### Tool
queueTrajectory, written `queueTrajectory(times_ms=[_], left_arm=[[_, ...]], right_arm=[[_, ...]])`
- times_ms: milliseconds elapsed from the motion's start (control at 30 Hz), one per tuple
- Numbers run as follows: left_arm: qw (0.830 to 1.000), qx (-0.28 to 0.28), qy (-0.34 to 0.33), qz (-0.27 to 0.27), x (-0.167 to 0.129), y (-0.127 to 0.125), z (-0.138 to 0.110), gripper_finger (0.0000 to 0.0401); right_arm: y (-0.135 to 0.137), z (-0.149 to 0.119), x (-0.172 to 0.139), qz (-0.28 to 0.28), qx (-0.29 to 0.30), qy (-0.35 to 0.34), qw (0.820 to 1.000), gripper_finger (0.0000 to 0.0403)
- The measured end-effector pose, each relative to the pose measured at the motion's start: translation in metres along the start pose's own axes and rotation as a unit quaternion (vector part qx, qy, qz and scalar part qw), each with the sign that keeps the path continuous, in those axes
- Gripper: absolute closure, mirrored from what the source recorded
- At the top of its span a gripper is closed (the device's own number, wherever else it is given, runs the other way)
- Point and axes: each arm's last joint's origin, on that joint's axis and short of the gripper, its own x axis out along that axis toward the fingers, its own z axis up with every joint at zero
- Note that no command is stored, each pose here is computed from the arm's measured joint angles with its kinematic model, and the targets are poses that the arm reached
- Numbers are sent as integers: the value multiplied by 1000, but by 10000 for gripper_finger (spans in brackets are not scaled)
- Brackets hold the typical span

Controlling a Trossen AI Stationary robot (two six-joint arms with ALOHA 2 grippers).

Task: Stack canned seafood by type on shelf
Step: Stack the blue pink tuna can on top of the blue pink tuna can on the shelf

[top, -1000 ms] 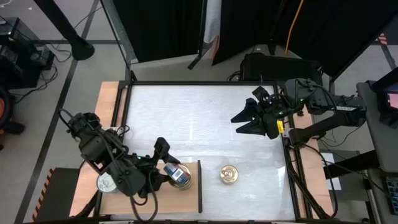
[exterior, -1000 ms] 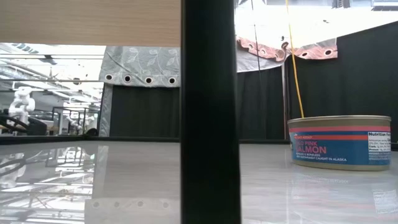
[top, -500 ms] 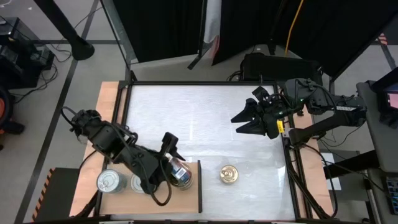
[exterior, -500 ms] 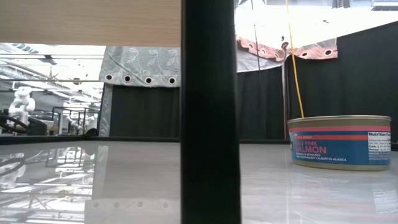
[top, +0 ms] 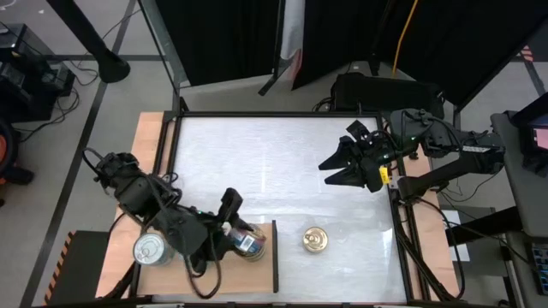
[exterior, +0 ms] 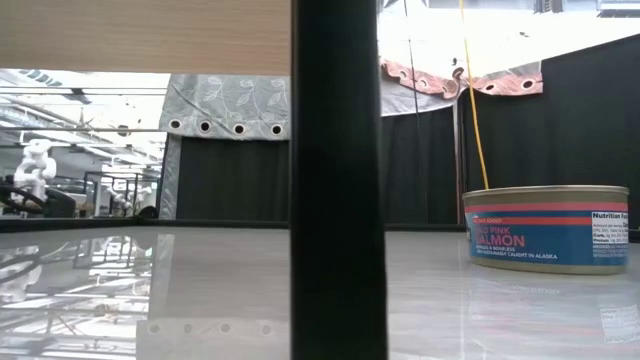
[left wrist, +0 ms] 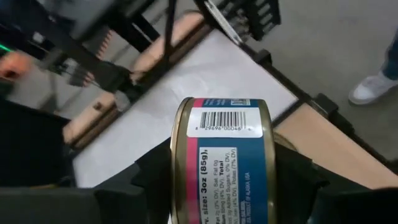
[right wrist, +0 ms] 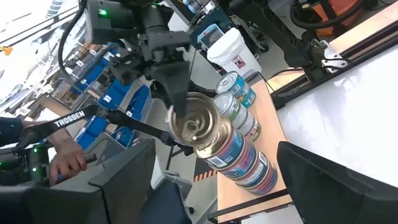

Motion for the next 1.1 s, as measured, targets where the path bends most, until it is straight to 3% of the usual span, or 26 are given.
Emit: queueTrajectory(times_ms=[233,900,1100], left_arm=[[989,82,8,120,-13,-12,9,192],[986,125,57,98,13,-34,-1,187],[992,93,46,66,14,-34,-1,132]], right_arm=[[0,0,0,0,0,0,1000,77],[-1,1,0,-11,4,-11,1000,77],[-1,1,0,-11,5,-11,1000,77]])
